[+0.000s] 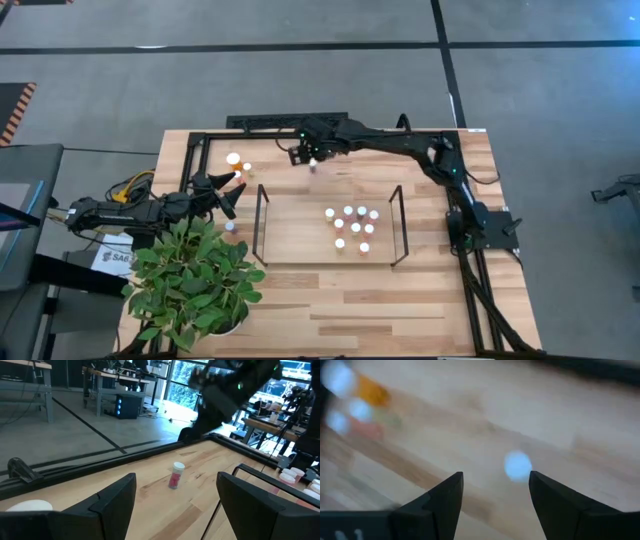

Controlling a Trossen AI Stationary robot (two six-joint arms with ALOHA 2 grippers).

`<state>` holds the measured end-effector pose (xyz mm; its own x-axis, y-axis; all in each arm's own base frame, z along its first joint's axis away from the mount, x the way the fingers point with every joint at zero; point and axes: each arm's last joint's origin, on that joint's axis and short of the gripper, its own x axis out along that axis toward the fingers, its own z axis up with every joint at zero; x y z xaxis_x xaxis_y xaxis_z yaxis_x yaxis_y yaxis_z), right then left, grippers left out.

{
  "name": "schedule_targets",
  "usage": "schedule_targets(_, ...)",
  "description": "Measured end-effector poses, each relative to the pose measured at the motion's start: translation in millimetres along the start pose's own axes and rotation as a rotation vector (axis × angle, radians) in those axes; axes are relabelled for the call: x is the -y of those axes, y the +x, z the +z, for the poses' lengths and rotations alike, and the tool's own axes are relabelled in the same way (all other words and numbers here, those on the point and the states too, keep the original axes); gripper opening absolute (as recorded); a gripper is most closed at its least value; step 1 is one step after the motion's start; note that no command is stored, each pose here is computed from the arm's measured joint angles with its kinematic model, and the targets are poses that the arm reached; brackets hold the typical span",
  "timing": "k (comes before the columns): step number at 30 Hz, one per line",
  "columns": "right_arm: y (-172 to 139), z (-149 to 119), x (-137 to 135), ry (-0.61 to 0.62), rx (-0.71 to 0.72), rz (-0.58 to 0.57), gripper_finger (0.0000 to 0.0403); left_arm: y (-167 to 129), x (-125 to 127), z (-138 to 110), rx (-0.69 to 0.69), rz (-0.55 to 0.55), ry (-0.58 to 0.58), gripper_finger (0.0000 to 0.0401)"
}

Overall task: Pick and place medicine bottles onto shelf by color
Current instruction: Put the blue pill bottle on the shelf

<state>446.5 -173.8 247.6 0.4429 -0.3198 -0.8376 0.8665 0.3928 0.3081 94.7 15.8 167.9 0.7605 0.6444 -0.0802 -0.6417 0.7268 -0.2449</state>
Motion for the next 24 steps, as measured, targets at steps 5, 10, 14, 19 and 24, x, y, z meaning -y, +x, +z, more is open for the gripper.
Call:
schedule_targets(5,31,-3,7,0.007,-0.109,0.005,0.0249,0,0,0,0.000,0.001,0.000,0.0265)
schedule_targets(10,38,6,14,0.024,-0.128,-0.013,0.0249,0,0,0,0.000,0.001,0.000,0.0265)
schedule_targets(14,40,6,18,0.023,-0.147,-0.032,0.0249,0,0,0,0.000,0.002,0.000,0.0265)
schedule_targets(19,40,5,18,0.001,-0.147,-0.029,0.0249,0,0,0,0.000,0.001,0.000,0.0265)
schedule_targets(24,40,5,17,-0.003,-0.145,-0.026,0.0249,0,0,0,0.000,0.002,0.000,0.0265)
